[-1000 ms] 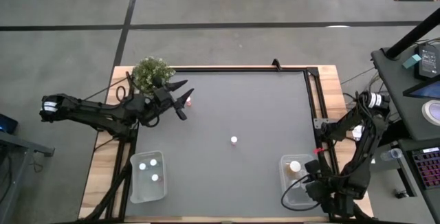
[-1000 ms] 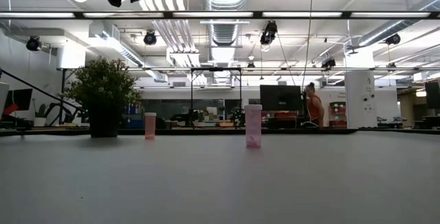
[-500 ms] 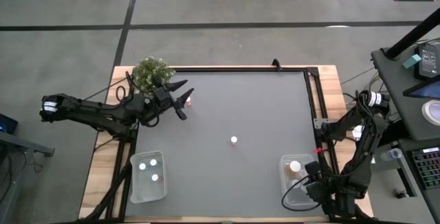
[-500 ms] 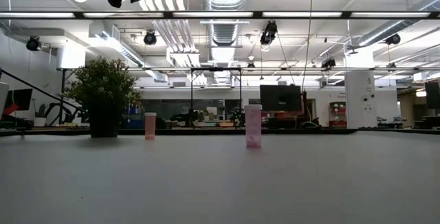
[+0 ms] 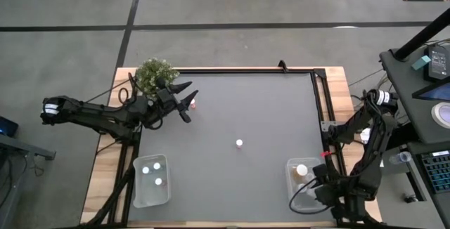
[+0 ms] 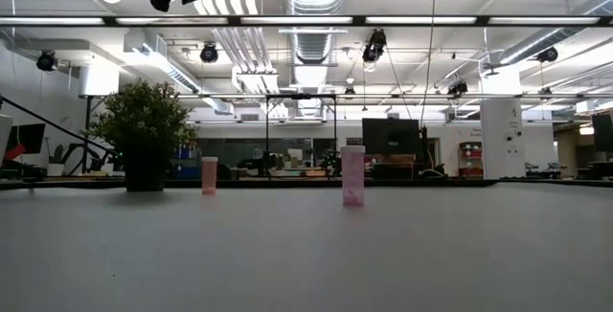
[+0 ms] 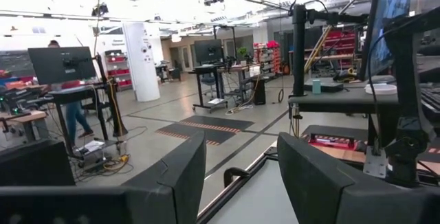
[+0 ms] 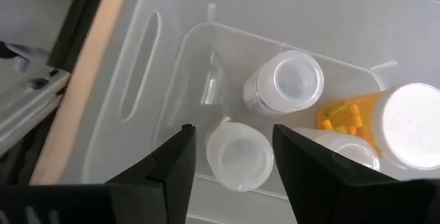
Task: Pick and place medicine bottles into bin by pill shape (circle, oval)
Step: Put the white capsule bottle into the transparent bin, then put the pink tablet bottle into the gray bin
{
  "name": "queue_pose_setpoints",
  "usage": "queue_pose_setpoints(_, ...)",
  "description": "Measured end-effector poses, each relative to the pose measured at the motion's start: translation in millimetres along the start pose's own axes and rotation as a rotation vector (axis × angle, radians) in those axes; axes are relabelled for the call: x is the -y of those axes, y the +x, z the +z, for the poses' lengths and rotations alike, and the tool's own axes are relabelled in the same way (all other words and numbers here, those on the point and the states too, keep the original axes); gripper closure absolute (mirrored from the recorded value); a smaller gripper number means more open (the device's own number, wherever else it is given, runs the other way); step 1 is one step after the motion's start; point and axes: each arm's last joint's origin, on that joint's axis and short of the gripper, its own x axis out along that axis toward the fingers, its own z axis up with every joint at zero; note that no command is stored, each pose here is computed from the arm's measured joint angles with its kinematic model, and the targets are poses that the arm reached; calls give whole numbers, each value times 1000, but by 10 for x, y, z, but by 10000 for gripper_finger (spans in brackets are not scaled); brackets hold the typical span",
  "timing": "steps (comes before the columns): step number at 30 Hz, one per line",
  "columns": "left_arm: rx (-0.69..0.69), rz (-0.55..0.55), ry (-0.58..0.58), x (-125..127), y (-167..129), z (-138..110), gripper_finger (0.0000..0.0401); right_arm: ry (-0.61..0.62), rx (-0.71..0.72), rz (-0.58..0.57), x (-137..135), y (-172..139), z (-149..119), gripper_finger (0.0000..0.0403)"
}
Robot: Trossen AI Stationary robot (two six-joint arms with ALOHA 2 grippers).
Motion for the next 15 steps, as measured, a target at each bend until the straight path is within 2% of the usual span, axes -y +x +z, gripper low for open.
queue_pose_setpoints(8,-2,-3,-20,2,0,-1,239,61,62,83,92,-233,45,225)
queue_pose_setpoints(11,-9,-9,-47,7,-2,-9,239,130,102,112,166,-340,81,225)
queue_pose_setpoints(15,-3,-70,-69,33,-8,-8,239,257,249,85,311,-485,161,225)
